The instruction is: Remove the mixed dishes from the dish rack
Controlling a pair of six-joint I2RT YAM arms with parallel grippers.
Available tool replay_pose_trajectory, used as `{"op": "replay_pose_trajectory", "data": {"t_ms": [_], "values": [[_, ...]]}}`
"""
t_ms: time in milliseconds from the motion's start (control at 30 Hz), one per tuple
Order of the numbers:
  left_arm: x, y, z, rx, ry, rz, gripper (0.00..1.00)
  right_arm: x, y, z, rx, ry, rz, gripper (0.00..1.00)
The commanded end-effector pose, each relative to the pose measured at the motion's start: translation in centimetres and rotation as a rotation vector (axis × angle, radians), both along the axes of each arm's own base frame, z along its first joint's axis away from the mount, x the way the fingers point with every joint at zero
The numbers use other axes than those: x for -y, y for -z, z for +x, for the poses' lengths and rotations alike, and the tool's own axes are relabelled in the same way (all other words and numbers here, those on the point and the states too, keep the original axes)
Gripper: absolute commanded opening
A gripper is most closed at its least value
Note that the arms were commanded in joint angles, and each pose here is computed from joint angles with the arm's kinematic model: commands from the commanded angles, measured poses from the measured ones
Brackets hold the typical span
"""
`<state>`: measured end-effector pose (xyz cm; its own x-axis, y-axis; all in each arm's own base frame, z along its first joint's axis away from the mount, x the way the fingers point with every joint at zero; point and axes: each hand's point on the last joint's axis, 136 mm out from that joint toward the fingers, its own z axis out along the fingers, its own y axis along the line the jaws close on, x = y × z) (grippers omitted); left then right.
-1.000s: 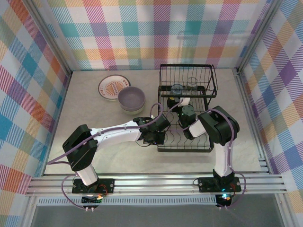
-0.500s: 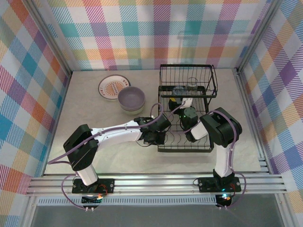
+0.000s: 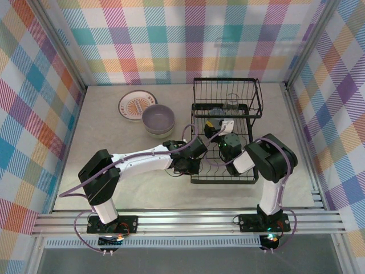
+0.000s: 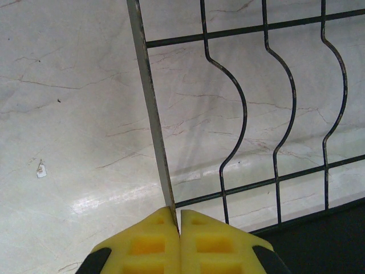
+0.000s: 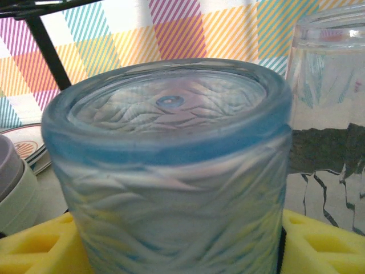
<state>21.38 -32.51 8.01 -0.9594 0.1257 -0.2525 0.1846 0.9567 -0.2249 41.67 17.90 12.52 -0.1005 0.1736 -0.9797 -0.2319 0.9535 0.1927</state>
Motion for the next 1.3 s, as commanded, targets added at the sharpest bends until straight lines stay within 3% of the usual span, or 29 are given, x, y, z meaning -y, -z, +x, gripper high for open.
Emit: {"op": "replay_pose_trajectory", "data": {"t_ms": [0,967,1133,1267], "values": [[3.1,-1.0,-0.5,-0.013,0.072,-0.101,0.0,0.3,-1.6,-0.9,0.036,0.002,0.033,0.18],[3.4,-1.0,2.8,0.024,0.003,-0.164,0.0,1.9,-4.6,-8.2,0.03,-0.056,0.073,0.16],[3.5,-1.2,3.0,0.026,0.015,-0.173,0.08,2.2,-4.9,-9.0,0.0,-0.068,0.07,0.15],[3.4,-2.1,3.1,0.041,0.025,-0.188,0.22,2.4,-5.0,-9.6,-0.032,-0.074,0.077,0.15]]}}
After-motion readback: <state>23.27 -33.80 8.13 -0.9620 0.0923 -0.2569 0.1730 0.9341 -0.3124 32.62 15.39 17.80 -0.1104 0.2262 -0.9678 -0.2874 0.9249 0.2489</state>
